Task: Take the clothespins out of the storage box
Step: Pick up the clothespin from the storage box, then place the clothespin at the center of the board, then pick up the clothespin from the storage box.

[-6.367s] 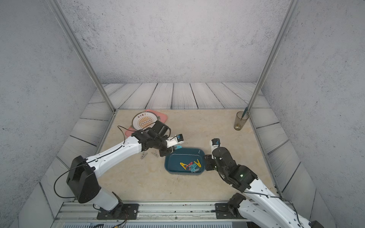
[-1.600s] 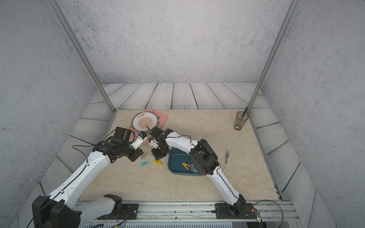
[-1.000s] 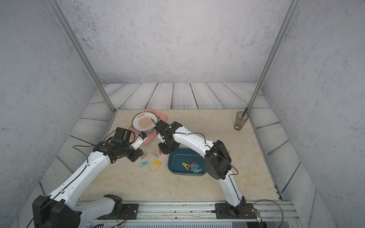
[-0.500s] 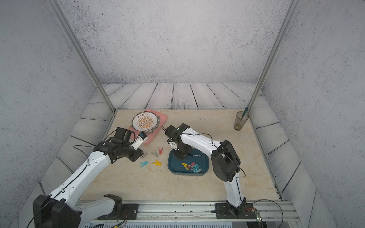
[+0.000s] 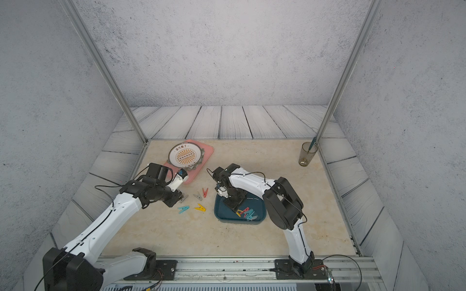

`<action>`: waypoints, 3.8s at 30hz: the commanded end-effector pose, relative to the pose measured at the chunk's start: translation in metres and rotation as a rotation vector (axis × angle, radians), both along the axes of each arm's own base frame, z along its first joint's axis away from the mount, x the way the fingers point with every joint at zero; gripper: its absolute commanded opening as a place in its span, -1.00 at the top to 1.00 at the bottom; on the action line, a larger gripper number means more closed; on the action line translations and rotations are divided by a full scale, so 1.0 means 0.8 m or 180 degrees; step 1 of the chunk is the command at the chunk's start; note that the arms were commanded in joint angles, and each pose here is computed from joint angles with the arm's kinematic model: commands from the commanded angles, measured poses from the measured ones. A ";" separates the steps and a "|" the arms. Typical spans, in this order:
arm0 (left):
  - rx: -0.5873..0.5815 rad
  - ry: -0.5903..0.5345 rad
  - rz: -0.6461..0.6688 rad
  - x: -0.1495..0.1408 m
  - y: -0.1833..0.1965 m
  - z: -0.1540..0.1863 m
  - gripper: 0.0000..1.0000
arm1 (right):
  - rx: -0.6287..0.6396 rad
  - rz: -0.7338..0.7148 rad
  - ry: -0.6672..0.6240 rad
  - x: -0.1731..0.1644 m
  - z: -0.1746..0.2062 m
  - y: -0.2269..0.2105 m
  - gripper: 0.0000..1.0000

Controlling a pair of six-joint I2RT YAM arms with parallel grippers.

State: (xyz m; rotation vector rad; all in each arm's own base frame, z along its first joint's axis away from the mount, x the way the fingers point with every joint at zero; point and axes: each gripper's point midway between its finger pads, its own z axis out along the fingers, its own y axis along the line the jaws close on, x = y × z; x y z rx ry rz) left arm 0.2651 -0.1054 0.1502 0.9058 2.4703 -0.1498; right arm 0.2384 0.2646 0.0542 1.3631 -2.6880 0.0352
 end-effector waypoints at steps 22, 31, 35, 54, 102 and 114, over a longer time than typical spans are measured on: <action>-0.0009 0.0055 0.0083 -0.001 0.005 -0.008 0.26 | -0.0016 -0.0133 0.0142 0.003 -0.049 -0.003 0.52; -0.0012 0.0061 0.0094 -0.002 0.006 -0.009 0.26 | 0.0324 -0.0221 -0.0130 0.024 0.018 0.007 0.67; -0.0013 0.0046 0.0097 -0.001 0.006 -0.009 0.26 | 0.0489 -0.0278 -0.0208 0.030 0.049 0.014 0.70; -0.0006 -0.0021 0.0457 0.006 0.036 -0.011 0.26 | 0.2068 0.0350 0.0417 -0.041 0.101 0.202 0.68; -0.0295 -0.0167 0.0753 0.026 0.056 0.017 0.26 | 0.1320 -0.0205 -0.0043 0.008 0.074 0.182 0.21; -0.0390 -0.0092 0.0677 0.021 0.048 0.016 0.26 | 0.0792 -0.1645 -0.0764 0.045 0.106 0.046 0.21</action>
